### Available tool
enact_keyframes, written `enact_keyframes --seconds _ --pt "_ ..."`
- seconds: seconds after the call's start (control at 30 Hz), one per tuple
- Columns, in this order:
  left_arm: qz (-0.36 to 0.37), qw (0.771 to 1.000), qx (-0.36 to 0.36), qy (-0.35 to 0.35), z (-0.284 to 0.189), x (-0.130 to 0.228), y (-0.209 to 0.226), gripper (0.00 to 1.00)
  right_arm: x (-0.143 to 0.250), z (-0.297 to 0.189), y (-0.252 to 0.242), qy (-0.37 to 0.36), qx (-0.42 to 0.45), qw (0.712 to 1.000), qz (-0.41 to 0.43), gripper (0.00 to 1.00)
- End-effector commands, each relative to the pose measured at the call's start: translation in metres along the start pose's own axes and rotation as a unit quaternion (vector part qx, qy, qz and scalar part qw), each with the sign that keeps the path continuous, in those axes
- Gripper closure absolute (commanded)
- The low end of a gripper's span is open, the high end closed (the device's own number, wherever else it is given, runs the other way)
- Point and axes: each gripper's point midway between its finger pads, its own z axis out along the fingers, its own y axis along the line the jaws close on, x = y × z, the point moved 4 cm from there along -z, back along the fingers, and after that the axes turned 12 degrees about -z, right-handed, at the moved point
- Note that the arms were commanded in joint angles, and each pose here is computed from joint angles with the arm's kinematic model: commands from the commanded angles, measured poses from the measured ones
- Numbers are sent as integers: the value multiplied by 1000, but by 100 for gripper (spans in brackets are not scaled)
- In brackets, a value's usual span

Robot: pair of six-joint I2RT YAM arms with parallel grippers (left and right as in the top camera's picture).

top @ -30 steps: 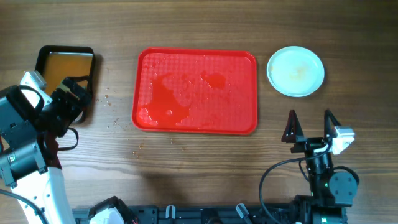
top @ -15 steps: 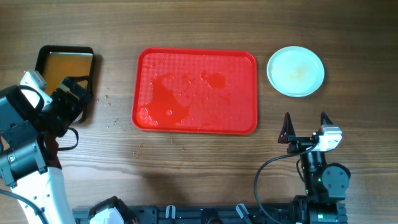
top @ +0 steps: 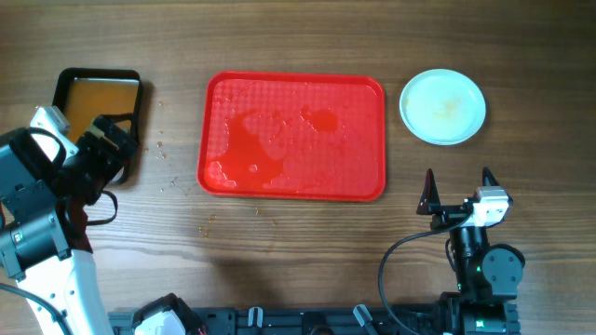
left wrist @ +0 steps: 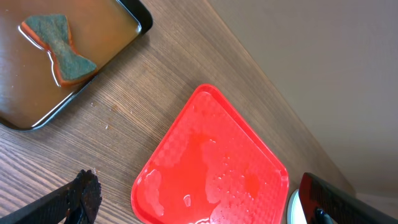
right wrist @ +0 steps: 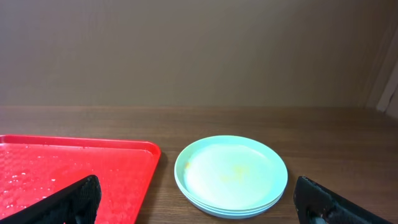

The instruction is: Clean dirty plates on tray and stack at the side

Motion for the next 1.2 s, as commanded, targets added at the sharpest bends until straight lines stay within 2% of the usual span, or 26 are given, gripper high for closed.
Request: enact_keyframes --seconds 0.0,0.2,0.27,0.33,0.43,0.57,0.77,0.9,1.0,1.17 --pt "2 1000 6 5 0 1 -1 0 -1 -1 -1 -4 6 1000 -8 0" --pt "3 1000 4 3 0 1 -1 0 -1 -1 -1 -4 6 1000 -8 0" --pt "13 999 -32 -16 0 -4 9 0 -1 -1 -1 -4 6 1000 -7 0" --pt "8 999 -39 -3 0 2 12 0 -1 -1 -1 -4 6 1000 -8 0" --pt "3 996 -60 59 9 29 19 0 -1 -1 -1 -4 6 1000 -7 0" --pt "74 993 -16 91 29 72 12 0 -1 -1 -1 -4 6 1000 -7 0" --pt "186 971 148 26 49 128 17 0 -1 -1 -1 -4 6 1000 -8 0" --pt "214 949 225 -46 49 142 30 0 -1 -1 -1 -4 6 1000 -7 0" --pt "221 937 256 -80 47 146 39 0 -1 -1 -1 -4 6 1000 -7 0" --pt "214 934 251 -141 44 138 50 0 -1 -1 -1 -4 6 1000 -8 0"
